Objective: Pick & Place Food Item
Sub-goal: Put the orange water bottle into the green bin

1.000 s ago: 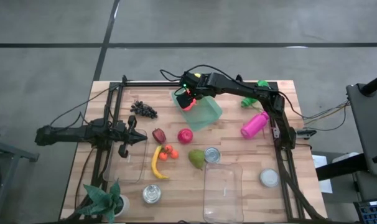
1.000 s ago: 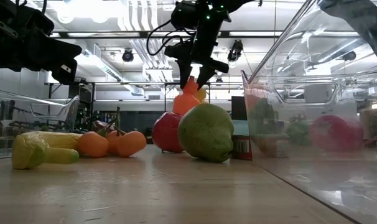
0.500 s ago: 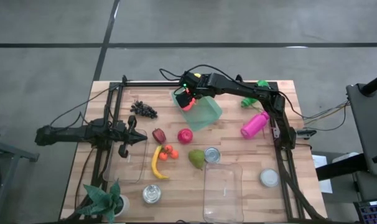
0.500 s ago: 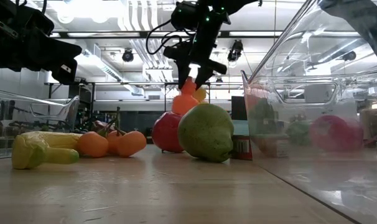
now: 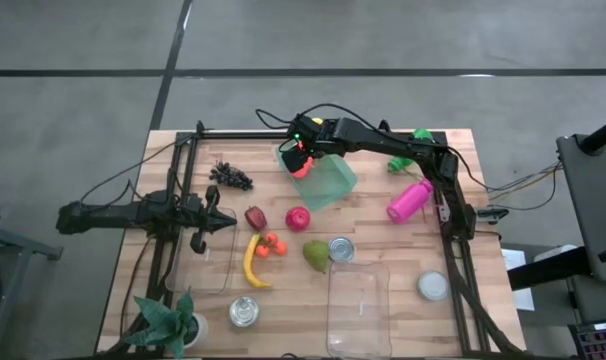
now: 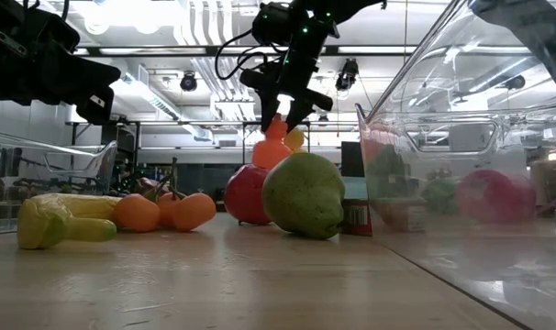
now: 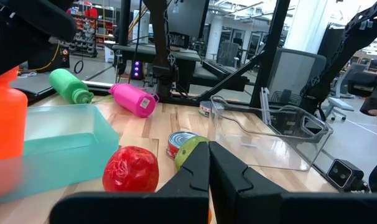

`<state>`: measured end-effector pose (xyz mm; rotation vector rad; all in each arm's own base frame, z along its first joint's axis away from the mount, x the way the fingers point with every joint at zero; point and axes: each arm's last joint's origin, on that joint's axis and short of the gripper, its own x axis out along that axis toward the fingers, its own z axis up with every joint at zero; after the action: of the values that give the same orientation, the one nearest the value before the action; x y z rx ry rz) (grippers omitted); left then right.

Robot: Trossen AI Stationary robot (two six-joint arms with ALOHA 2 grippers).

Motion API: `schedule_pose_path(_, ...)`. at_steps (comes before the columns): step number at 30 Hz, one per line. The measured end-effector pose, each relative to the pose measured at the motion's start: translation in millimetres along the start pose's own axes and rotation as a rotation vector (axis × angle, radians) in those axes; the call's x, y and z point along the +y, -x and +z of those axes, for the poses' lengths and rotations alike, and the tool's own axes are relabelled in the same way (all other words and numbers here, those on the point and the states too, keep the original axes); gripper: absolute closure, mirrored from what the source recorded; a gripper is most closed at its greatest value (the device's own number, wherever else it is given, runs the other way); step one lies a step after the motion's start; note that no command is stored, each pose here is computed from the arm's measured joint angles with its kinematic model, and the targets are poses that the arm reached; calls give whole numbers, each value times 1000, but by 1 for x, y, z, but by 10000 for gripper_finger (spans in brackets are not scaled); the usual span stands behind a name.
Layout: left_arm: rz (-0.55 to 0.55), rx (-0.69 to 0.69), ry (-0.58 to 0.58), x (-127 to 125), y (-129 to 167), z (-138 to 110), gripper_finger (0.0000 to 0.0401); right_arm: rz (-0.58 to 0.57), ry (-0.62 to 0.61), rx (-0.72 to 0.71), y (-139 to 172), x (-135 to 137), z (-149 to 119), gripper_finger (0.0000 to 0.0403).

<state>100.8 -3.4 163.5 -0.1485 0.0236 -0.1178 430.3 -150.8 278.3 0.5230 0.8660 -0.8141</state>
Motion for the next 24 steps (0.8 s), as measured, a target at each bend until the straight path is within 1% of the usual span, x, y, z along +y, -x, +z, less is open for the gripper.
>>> schedule_pose_path(3, 0, 0, 0, 0, 0, 0, 400, 7, -3, -6, 0, 1, 1, 174)
schedule_pose_path(8, 0, 0, 0, 0, 0, 0, 400, 6, -7, 19, -7, 0, -2, 134)
schedule_pose_path(11, 0, 0, 0, 0, 0, 0, 400, 5, -14, 14, -7, -1, -2, 121)
schedule_pose_path(24, 0, 0, 0, 0, 0, 0, 400, 26, 9, -34, -6, 2, 2, 117)
